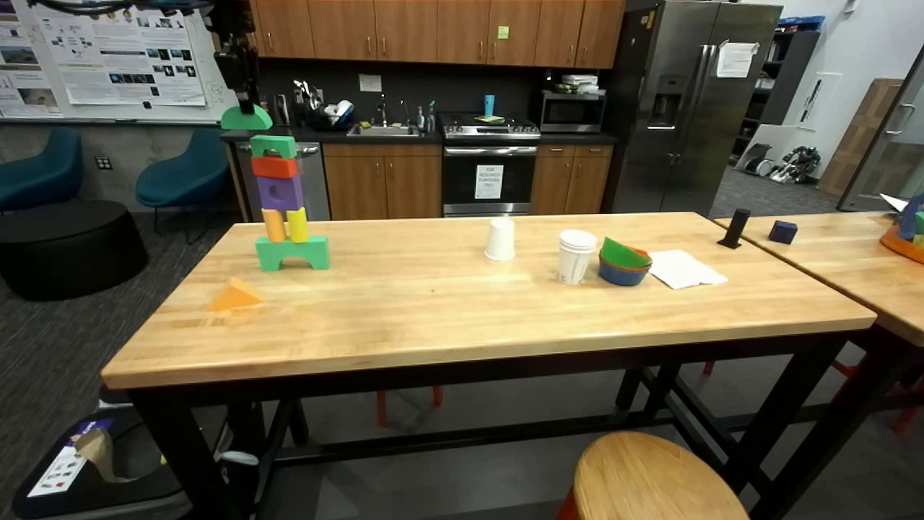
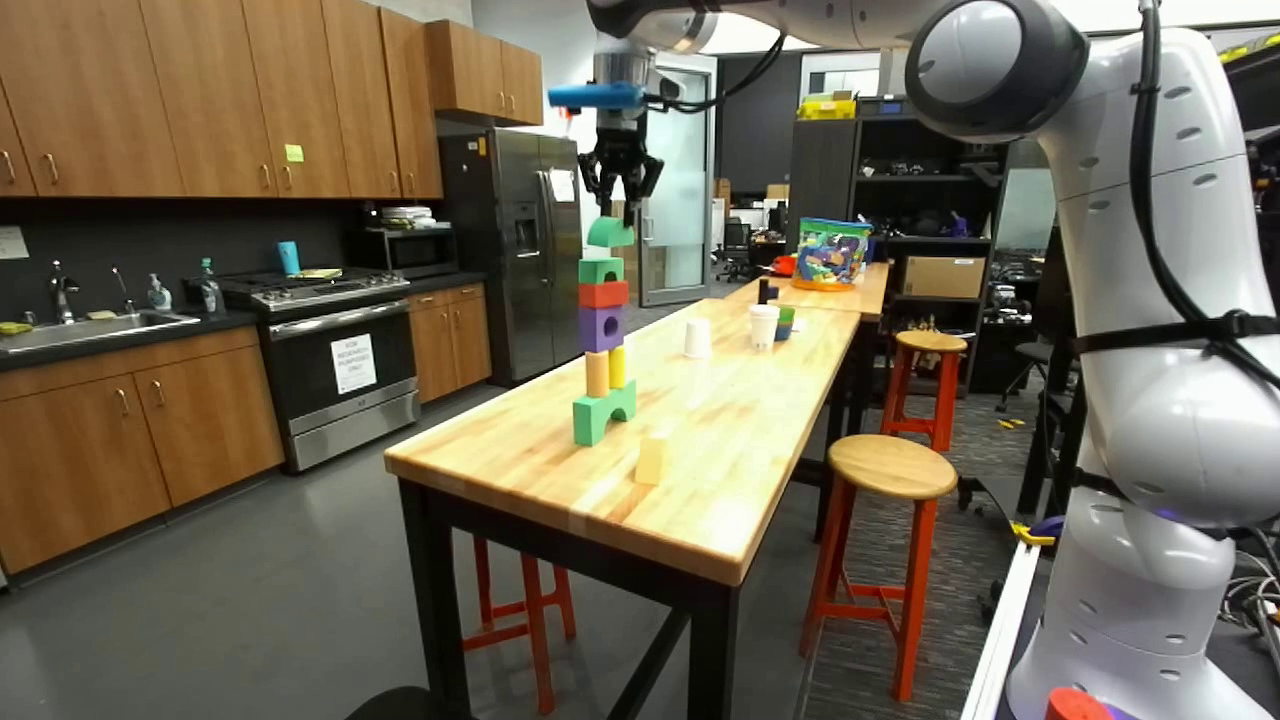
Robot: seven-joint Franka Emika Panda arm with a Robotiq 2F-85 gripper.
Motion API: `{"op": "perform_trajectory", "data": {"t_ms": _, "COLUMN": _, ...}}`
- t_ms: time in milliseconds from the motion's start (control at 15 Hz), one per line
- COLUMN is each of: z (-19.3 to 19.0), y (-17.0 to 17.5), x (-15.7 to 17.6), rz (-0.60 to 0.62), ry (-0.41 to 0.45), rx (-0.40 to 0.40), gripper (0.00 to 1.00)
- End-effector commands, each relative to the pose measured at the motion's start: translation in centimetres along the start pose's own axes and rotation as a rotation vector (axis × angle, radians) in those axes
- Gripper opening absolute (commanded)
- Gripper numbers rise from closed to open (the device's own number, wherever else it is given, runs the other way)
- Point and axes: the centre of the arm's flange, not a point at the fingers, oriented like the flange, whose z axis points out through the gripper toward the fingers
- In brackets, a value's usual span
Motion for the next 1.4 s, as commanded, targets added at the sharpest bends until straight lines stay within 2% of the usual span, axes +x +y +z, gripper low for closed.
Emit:
{"op": "perform_trajectory", "data": {"t_ms": 0, "z": 0.6, "y": -0.6, "x": 0.3, "rz": 0.013, "ry": 0.004, "rx": -0.010, "gripper": 0.14}}
{"op": "perform_trajectory", "data": {"t_ms": 333, "z": 1.1, "y": -1.0, "x": 0.2, "rz": 0.013, "ry": 0.012, "rx": -0.009, "gripper": 0.14}}
{"op": "perform_trajectory", "data": {"t_ms": 867, "z": -1.7, "y": -2.4, "x": 0.3, "rz": 0.000, "ry": 0.038, "rx": 0.045, "gripper": 0.14}}
{"op": "perform_trajectory", "data": {"t_ms": 1333, "z": -0.4, "y": -3.9, "x": 1.3, "rz": 0.004, "ry": 0.039, "rx": 0.012, "gripper": 0.14}}
